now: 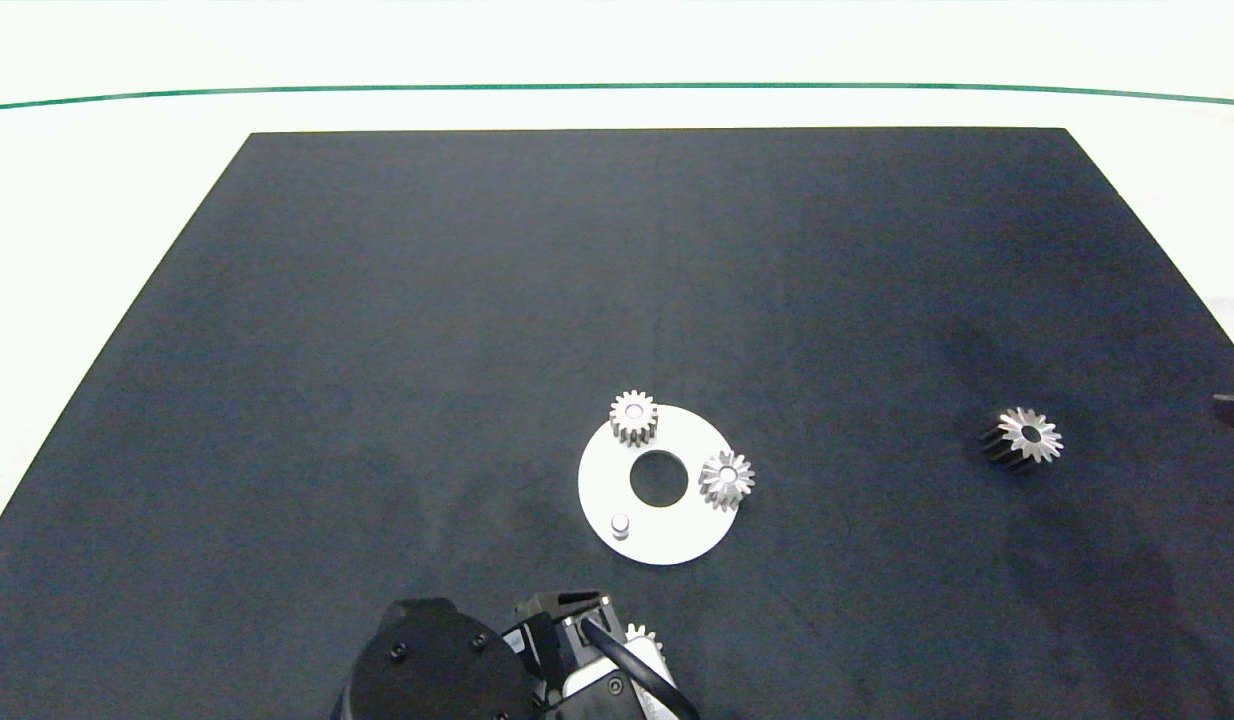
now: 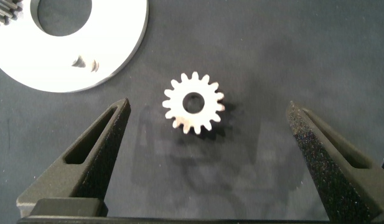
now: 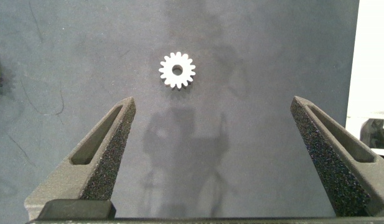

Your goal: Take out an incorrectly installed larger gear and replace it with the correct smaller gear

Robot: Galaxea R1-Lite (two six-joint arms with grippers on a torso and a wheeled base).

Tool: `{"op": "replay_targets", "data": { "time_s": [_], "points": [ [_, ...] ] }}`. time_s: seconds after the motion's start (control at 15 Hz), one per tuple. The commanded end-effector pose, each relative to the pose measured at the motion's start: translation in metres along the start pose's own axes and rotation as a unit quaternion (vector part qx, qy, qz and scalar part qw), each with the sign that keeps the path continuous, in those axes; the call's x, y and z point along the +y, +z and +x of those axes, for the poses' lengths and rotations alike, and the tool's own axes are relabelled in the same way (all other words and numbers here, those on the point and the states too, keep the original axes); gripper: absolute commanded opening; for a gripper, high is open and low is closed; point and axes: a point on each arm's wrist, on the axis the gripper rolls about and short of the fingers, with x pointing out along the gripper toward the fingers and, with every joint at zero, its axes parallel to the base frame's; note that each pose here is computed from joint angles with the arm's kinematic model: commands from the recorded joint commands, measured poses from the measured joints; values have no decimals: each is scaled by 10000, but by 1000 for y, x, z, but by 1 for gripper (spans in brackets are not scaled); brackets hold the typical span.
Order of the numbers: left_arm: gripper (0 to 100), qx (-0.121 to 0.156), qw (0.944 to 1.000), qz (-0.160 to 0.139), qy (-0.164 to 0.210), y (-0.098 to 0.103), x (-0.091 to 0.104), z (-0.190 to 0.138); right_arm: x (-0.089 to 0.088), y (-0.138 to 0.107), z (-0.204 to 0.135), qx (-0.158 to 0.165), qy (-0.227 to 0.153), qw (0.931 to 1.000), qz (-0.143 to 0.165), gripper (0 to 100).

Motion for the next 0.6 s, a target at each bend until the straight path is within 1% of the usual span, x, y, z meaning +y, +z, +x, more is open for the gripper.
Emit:
{"op": "replay_targets", "data": {
  "time_s": [0.07,0.27,0.6],
  "points": [
    [100,10,10000,1,10,2,0,5,-3,0,1,33,-76,10000,46,100],
    [100,23,10000,-53,33,5,1,12,-5,0,0,7,-78,9999,94,100],
    [100,139,9998,-71,87,2,4,19,-5,-1,-2,-17,-66,9999,96,100]
  ]
}}
